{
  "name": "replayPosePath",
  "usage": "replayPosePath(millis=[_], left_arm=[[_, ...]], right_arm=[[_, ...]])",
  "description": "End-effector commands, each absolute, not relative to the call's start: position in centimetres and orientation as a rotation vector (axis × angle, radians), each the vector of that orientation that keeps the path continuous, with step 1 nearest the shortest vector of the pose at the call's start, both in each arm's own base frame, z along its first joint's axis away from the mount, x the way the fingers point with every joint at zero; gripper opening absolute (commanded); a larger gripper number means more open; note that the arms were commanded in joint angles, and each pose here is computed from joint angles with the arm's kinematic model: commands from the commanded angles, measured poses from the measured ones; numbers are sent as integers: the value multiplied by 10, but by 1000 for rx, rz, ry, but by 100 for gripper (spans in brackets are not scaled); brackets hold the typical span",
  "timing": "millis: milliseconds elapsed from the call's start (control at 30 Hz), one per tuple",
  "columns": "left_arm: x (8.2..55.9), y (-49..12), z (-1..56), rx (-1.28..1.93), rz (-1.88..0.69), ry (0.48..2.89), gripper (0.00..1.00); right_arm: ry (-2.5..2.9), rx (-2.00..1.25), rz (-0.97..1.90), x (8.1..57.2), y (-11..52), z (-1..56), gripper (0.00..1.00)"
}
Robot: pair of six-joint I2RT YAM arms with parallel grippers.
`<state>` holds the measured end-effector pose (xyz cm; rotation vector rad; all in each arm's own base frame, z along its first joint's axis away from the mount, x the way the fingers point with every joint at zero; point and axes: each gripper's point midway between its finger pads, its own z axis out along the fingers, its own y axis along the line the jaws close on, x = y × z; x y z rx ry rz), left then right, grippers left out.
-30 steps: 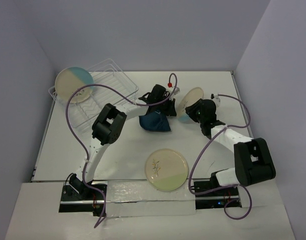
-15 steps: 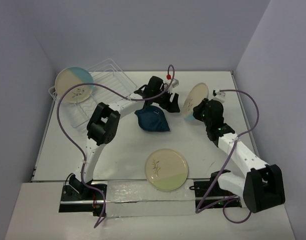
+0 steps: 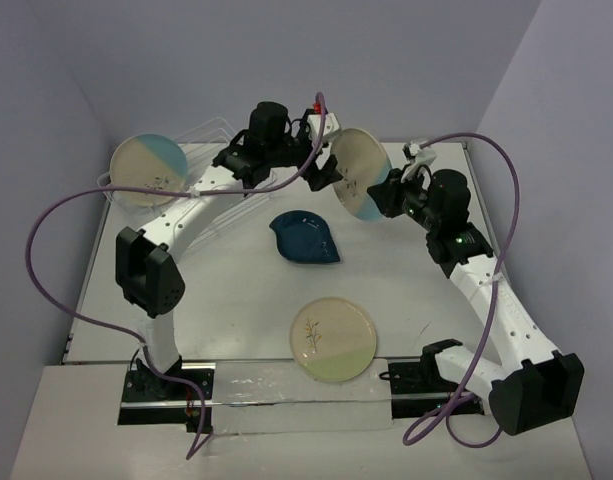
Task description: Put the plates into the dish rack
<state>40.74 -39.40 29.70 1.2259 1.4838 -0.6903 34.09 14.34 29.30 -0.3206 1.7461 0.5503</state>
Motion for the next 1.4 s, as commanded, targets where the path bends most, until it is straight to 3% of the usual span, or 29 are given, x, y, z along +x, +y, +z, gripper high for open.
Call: replayPosePath(millis=[0, 433, 867, 1167, 1300, 1367], left_arm=[[410, -353, 293, 1388, -493, 1471, 99], [384, -291, 293, 1423, -351, 1461, 99], [379, -304, 282, 1530, -514, 1405, 99], [353, -304, 268, 1682, -619, 1326, 98], [331, -302, 262, 1789, -695, 1247, 85], [314, -298, 256, 1861, -748, 1210, 73]], right_arm=[[1579, -566, 600, 326, 168, 341, 0], [1693, -588, 640, 344, 187, 303, 0], [1615, -876, 828, 314, 256, 292, 0], [1502, -989, 870, 298, 267, 302, 0], [1426, -1077, 855, 290, 268, 301, 0], [1314, -1186, 833, 279, 269, 299, 0]])
